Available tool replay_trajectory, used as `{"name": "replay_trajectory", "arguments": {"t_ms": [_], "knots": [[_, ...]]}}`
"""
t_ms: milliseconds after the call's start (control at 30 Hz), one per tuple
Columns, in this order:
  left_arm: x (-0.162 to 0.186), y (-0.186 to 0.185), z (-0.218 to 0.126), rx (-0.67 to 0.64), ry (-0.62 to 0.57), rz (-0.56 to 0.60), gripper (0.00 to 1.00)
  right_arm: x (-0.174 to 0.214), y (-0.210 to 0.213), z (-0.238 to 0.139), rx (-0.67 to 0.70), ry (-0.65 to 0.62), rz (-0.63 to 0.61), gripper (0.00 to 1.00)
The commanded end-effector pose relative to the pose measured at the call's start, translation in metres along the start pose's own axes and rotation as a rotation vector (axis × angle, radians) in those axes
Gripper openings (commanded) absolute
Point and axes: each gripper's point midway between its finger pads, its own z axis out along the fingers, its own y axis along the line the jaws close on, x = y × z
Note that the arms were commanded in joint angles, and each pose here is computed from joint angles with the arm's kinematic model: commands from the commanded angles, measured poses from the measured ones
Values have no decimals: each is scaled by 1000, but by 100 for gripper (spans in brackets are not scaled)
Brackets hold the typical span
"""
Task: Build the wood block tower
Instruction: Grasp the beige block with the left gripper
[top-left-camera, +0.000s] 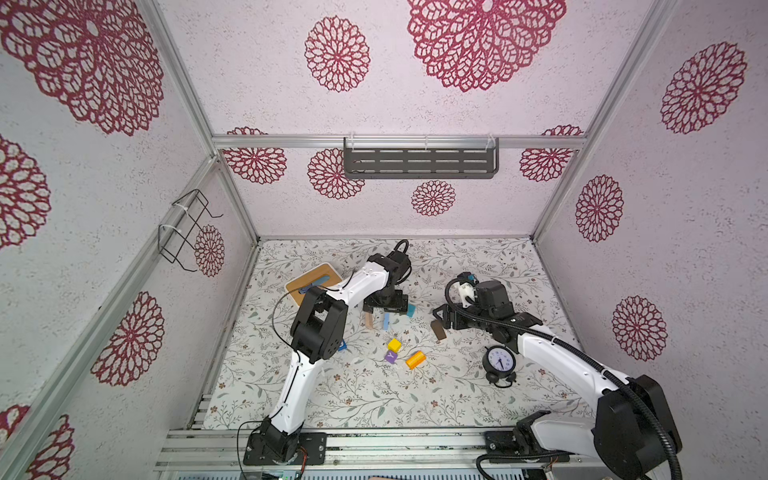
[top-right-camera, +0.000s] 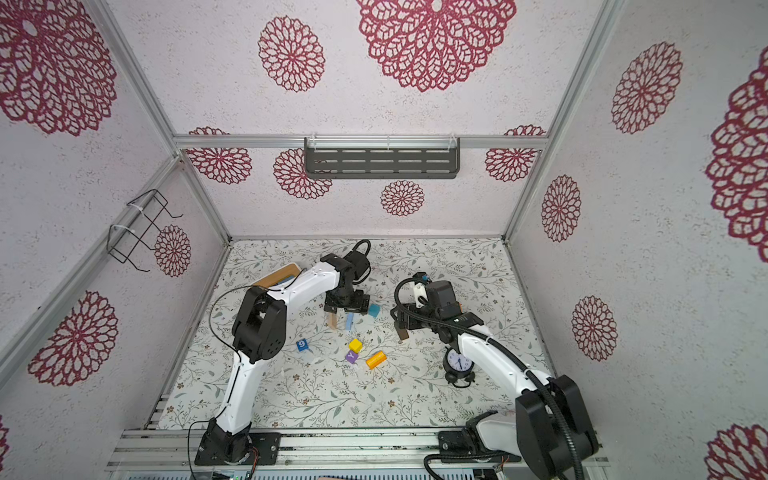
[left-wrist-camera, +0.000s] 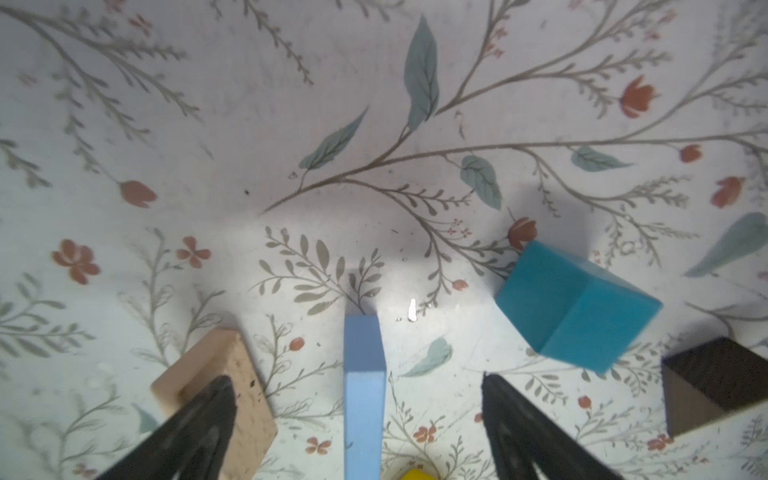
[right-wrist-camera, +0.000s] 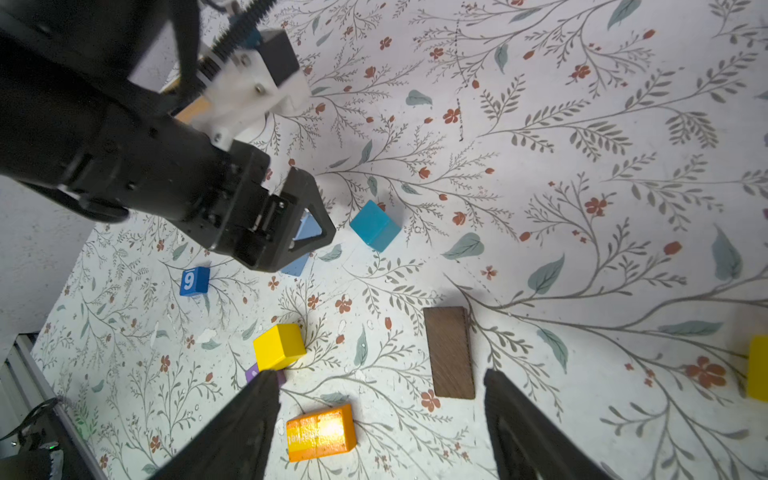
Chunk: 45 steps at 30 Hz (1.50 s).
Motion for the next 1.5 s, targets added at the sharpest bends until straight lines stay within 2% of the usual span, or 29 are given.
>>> {"name": "replay_trajectory", "arguments": {"t_ms": [0, 133, 200, 300, 467, 600, 633, 700, 767, 833, 900, 1067, 1167, 1467], "knots": [[-19, 5, -67, 18, -161, -5, 97, -9, 2, -15, 40, 3, -44, 81], [-16, 24, -109, -11, -267, -28, 97, 11, -2, -11, 140, 99, -122, 83], [-10, 35, -139, 20, -340, -51, 97, 24, 1, -6, 183, 159, -184, 84], [4, 52, -160, 47, -389, -86, 97, 42, 9, 4, 198, 228, -238, 85], [28, 71, -171, 84, -420, -123, 97, 53, 24, 11, 133, 241, -232, 86], [41, 88, -152, 86, -378, -165, 99, 42, 33, 14, 115, 224, -225, 84], [42, 90, -147, 102, -367, -177, 97, 39, 36, 15, 111, 218, -224, 83], [43, 89, -133, 157, -346, -199, 85, 31, 40, 16, 104, 202, -218, 81], [41, 86, -118, 207, -327, -219, 63, 25, 43, 16, 101, 183, -216, 80], [38, 82, -105, 236, -307, -227, 49, 20, 44, 16, 101, 173, -215, 81], [34, 76, -91, 246, -277, -231, 49, 18, 44, 17, 108, 175, -219, 80], [19, 76, -57, 187, -215, -257, 69, 12, 42, 18, 120, 157, -215, 82], [12, 76, -39, 140, -175, -258, 70, 8, 39, 17, 129, 137, -200, 82], [10, 73, 13, 54, -65, -248, 61, 1, 30, 17, 103, 88, -146, 82]]}}
